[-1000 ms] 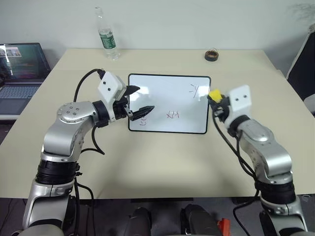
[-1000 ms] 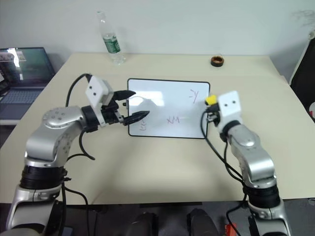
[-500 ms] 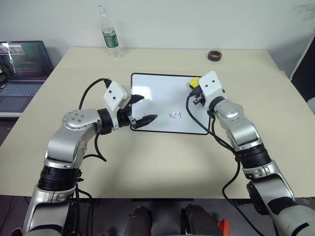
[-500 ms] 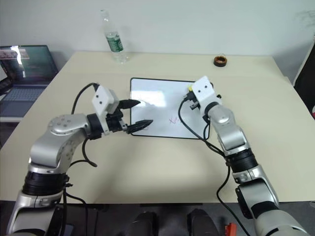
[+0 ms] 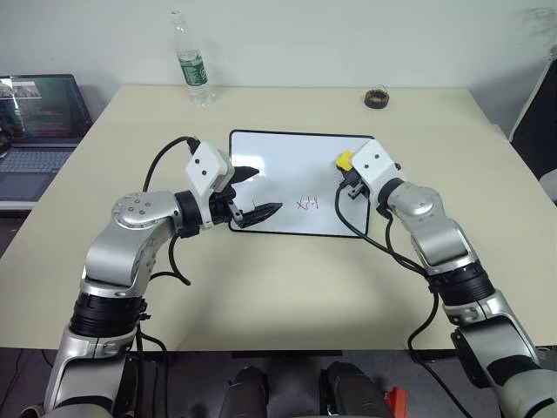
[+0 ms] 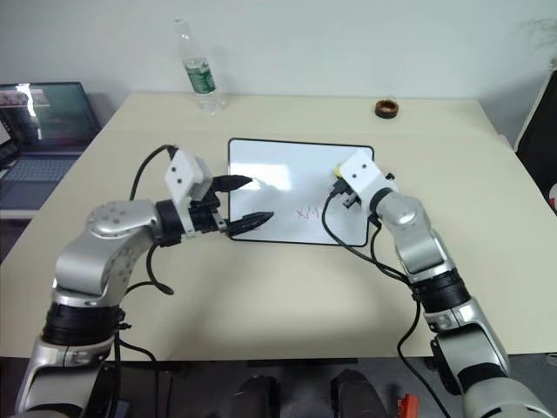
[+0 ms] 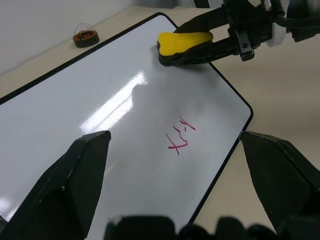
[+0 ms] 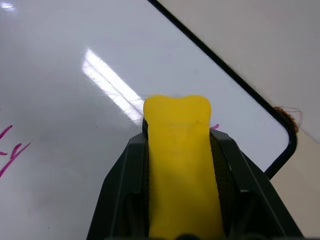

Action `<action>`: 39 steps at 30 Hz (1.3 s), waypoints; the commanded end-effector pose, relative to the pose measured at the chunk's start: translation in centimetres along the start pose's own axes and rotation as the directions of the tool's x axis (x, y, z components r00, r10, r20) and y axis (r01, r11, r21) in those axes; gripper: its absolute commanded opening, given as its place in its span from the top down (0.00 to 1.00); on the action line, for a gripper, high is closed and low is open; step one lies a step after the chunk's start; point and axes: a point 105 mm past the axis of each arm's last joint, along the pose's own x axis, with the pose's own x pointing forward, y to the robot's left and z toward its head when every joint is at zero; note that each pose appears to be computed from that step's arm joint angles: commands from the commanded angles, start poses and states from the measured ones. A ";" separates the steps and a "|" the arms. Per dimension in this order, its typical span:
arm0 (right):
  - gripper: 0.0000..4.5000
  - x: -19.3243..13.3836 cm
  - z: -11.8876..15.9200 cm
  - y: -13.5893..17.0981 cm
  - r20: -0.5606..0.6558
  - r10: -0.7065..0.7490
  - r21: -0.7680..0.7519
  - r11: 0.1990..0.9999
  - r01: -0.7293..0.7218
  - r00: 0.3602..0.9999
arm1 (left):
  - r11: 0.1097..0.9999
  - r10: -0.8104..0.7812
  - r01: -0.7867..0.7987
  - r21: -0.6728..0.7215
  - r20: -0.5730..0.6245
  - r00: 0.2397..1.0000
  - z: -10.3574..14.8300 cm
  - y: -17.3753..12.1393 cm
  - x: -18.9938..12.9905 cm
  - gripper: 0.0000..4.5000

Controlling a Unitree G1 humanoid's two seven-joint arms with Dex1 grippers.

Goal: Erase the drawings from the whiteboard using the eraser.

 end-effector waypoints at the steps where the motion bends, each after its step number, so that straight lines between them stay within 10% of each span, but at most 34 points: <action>1: 0.73 0.2 0.3 -2.7 0.004 -0.110 -0.020 0.994 0.110 0.994 | 0.999 -0.020 0.018 0.040 0.045 0.999 1.4 -0.3 0.0 0.00; 11: 0.73 -1.9 -2.8 2.3 -0.109 0.215 -0.064 0.973 -0.223 0.970 | 0.999 -0.019 0.018 0.041 0.039 0.999 1.2 -0.2 -0.1 0.00; 19: 0.73 -0.7 -1.0 -2.6 -0.036 -0.082 -0.088 0.993 0.078 0.996 | 0.999 -0.029 0.028 0.037 0.032 0.999 1.0 -0.3 -0.1 0.00; 35: 0.73 -0.5 -0.3 3.8 -0.009 0.214 -0.034 0.976 -0.214 0.977 | 1.000 -0.018 0.018 0.012 -0.023 1.000 -0.9 -0.5 -1.1 0.00; 39: 0.73 -0.5 -0.6 0.8 -0.010 0.038 -0.054 0.998 -0.038 0.999 | 1.000 -0.012 0.012 0.009 -0.028 1.000 -1.2 -0.5 -1.3 0.00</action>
